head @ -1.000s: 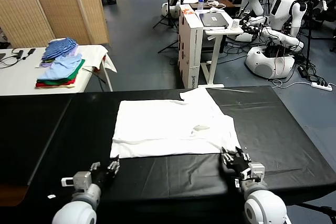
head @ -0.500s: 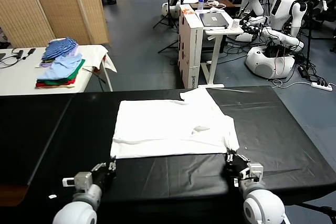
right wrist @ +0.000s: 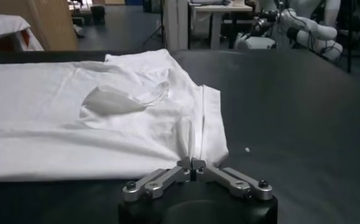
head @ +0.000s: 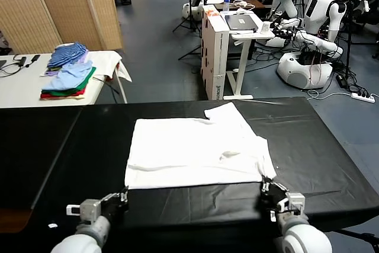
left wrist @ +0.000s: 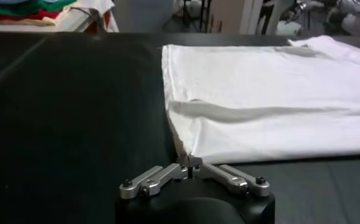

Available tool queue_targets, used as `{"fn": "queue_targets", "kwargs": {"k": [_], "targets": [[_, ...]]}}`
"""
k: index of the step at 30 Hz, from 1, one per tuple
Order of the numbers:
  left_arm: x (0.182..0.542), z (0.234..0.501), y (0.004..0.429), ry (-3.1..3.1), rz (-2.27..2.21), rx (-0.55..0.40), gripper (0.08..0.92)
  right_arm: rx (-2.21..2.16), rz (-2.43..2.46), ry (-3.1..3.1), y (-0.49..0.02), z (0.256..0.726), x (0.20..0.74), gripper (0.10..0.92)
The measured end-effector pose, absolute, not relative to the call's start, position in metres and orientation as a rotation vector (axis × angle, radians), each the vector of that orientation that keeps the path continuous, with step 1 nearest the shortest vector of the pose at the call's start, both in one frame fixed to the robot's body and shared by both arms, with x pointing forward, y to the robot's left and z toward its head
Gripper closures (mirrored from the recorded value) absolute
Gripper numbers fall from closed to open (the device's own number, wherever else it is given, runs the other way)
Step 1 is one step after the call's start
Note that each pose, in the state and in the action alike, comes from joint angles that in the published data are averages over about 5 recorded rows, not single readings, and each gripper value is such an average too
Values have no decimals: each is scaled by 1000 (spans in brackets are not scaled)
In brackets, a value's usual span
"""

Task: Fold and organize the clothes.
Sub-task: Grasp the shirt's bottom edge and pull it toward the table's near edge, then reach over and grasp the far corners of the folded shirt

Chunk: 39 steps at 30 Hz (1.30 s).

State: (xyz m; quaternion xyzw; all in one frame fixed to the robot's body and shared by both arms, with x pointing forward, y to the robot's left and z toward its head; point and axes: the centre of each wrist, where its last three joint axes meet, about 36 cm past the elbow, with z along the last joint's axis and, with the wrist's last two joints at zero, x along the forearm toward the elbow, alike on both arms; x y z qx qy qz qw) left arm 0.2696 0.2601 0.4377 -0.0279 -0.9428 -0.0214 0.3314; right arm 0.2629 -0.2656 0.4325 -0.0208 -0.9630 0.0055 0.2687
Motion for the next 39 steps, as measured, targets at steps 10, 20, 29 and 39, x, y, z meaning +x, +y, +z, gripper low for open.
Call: {"fn": "queue_targets", "kwargs": {"k": [10,20,29,39], "targets": [[232,452,252,-2415,-141,-80,855,-61,27,-2572,-264,449,234,871],[218,464,248,-2414,-156,-88,854,-96,38,-2554,-266,453,232,599],[211,475,246,-2424,-179,-57,450,-140,10,-2540,-272,460,235,137],[214,490,253,-2471,-263,-8,95,-119,-145,-2689,-290,494,250,115]]}}
